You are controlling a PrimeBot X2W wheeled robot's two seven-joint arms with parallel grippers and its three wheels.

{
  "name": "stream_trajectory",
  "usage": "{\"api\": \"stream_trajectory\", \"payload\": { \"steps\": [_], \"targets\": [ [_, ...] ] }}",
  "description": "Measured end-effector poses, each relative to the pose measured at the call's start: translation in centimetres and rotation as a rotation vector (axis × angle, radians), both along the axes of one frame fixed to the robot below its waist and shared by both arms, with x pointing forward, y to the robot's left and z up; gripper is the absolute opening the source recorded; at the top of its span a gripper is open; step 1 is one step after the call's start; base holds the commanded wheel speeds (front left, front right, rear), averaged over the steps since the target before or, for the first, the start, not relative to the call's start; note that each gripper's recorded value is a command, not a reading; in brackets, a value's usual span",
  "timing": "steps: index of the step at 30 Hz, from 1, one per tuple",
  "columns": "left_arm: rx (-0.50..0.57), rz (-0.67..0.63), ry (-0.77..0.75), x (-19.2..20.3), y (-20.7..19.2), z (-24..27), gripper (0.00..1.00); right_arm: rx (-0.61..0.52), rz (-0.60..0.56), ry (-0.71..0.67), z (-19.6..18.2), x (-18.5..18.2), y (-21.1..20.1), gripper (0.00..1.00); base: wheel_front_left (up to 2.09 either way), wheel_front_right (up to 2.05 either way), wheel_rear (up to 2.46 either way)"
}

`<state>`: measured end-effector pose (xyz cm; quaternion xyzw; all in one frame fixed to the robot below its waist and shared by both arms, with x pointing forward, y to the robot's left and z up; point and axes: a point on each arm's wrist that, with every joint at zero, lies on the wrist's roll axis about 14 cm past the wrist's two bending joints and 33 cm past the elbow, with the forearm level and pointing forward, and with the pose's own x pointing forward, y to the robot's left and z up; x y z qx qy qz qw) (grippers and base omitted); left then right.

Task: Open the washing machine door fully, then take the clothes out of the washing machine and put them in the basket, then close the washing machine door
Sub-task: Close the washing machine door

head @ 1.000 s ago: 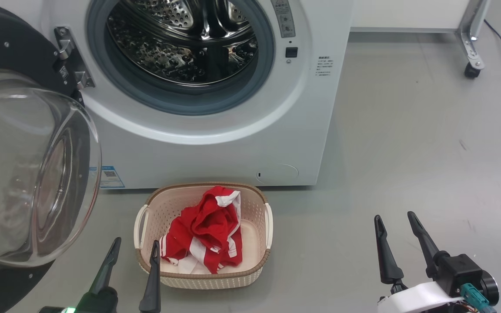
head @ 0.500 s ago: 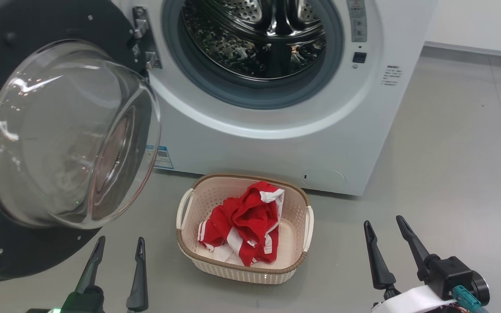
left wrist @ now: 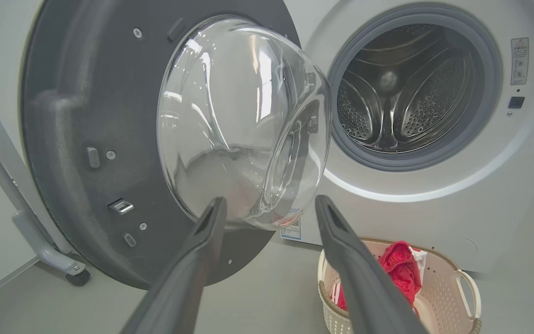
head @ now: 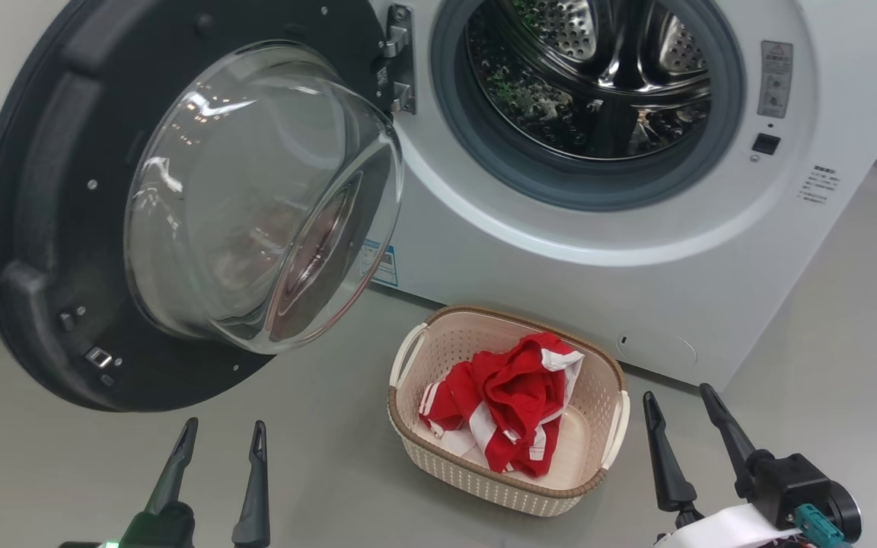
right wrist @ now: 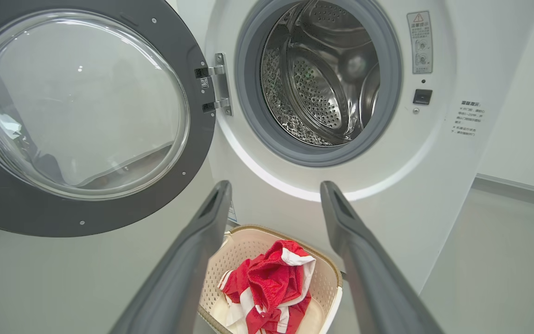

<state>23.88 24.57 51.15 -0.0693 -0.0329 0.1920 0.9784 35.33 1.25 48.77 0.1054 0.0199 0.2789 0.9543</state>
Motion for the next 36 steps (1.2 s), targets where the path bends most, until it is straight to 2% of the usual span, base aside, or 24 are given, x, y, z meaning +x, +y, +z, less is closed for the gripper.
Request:
{"api": "stream_trajectory", "payload": {
  "steps": [6, 20, 21, 22, 24, 25, 32, 36],
  "targets": [
    [0.002, 0.063, -0.011, -1.6, 1.4, 0.2, 1.00, 0.004, 0.068, -0.009, 0.4, -0.7, 2.1, 1.00, 0.00, 0.00, 0.00],
    [-0.004, 0.072, -0.009, -1.9, 1.6, 0.2, 0.98, 0.002, 0.086, -0.010, 0.4, -1.0, 2.6, 1.00, 0.00, 0.00, 0.00],
    [-0.006, 0.072, -0.008, -1.9, 1.6, 0.2, 0.95, 0.002, 0.086, -0.010, 0.4, -1.0, 2.6, 1.00, 0.00, 0.00, 0.00],
    [-0.008, 0.071, -0.006, -1.9, 1.6, 0.1, 0.71, 0.002, 0.087, -0.010, 0.4, -1.0, 2.6, 1.00, 0.00, 0.00, 0.00],
    [-0.009, 0.071, -0.004, -1.9, 1.6, 0.1, 0.12, 0.002, 0.087, -0.010, 0.4, -1.0, 2.7, 1.00, 0.00, 0.00, 0.00],
    [-0.010, 0.071, -0.002, -1.9, 1.6, 0.1, 0.00, 0.002, 0.088, -0.010, 0.4, -1.0, 2.7, 1.00, 0.00, 0.00, 0.00],
    [-0.042, 0.068, -0.023, -1.8, 1.5, 0.3, 0.00, 0.002, 0.090, -0.010, 0.4, -1.1, 2.8, 1.00, 0.00, 0.00, 0.00],
    [-0.200, 0.026, -0.130, -1.5, 0.9, 1.6, 0.00, 0.000, 0.086, -0.010, 0.4, -1.0, 2.8, 1.00, 0.00, 0.00, 0.00]
  ]
}}
